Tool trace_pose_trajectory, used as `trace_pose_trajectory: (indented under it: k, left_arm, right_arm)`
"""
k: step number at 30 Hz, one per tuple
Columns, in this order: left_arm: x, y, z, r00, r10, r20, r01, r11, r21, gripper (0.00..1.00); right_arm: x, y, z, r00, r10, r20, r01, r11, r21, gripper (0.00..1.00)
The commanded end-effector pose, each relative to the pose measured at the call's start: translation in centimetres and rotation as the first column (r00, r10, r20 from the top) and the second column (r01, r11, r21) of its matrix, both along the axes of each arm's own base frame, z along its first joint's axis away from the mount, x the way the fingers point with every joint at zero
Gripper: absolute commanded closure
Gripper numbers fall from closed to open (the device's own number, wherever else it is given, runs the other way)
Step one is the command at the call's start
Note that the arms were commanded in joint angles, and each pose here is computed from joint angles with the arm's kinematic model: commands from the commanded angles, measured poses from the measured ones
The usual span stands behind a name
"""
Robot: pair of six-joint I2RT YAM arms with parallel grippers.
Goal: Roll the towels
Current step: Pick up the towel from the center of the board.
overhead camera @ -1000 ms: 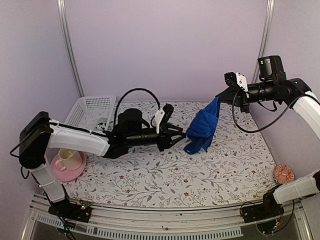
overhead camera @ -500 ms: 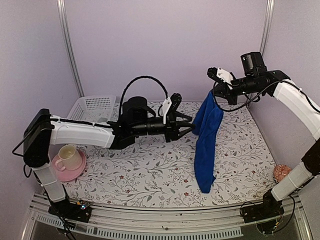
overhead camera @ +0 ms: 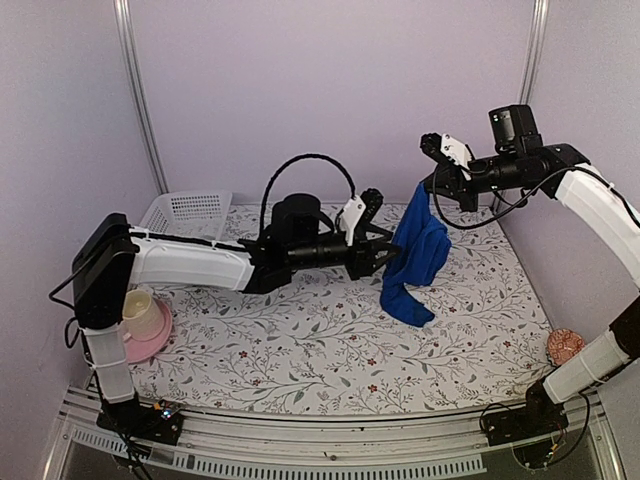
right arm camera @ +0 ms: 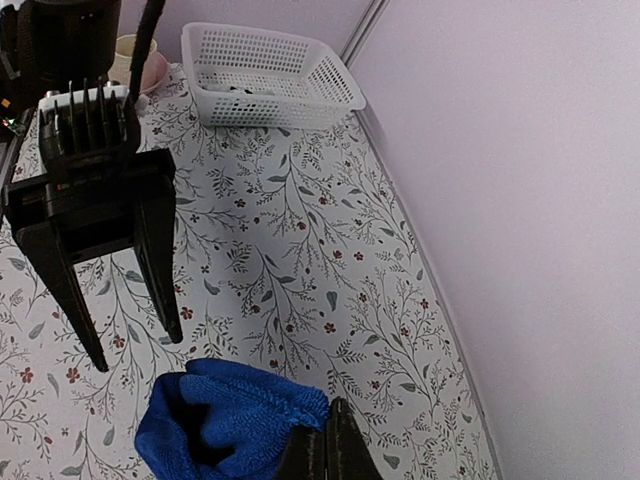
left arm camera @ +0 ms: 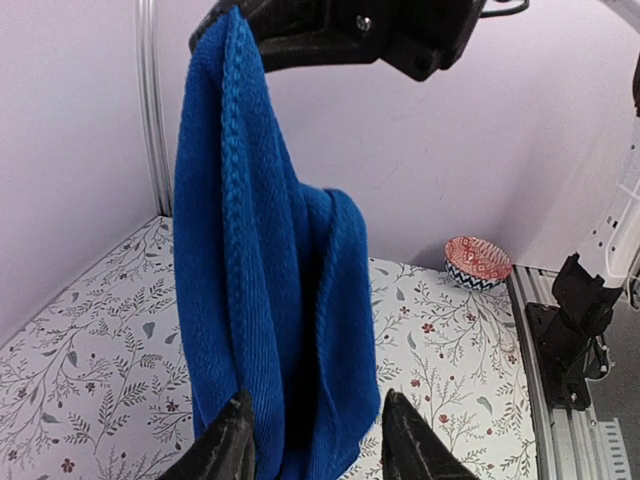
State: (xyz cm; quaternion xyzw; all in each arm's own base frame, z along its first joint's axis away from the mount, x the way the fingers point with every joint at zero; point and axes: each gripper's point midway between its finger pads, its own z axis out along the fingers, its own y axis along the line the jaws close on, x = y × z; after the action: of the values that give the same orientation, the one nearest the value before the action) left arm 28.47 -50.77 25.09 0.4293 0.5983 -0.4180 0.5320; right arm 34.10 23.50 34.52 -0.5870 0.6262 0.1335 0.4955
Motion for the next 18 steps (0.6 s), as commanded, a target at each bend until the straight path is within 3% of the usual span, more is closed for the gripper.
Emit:
trace_pose_trajectory:
  k: [1,5,13,18]
  left_arm:
    - [0.3,-1.3,0.5,1.000,-0.024,-0.012,0.023,1.000,-0.015,0.56]
    - [-0.6,-3.0,-1.7,0.992,-0.109,-0.057,0.110,0.994,0.004,0.57]
    - [1.4,-2.9,-4.3,0.995,-0.010,-0.096,0.015,0.999,0.053,0.63]
    - [0.7,-3.3,-4.5,0.994,-0.047,-0.098,0.053,0.997,0.055,0.91]
  right_arm:
    - [-1.6,0.8,0.1,0.996,0.082,0.021,-0.082,0.996,0.025,0.98]
    - [-1.3,0.7,0.0,0.998,0.064,0.022,-0.064,0.998,0.024,0.98]
    - [-2.8,0.9,-0.3,0.992,0.123,0.027,-0.124,0.992,0.033,0.98]
    - [-0.3,0.0,0.3,0.997,-0.003,0.082,0.002,1.000,0.018,0.98]
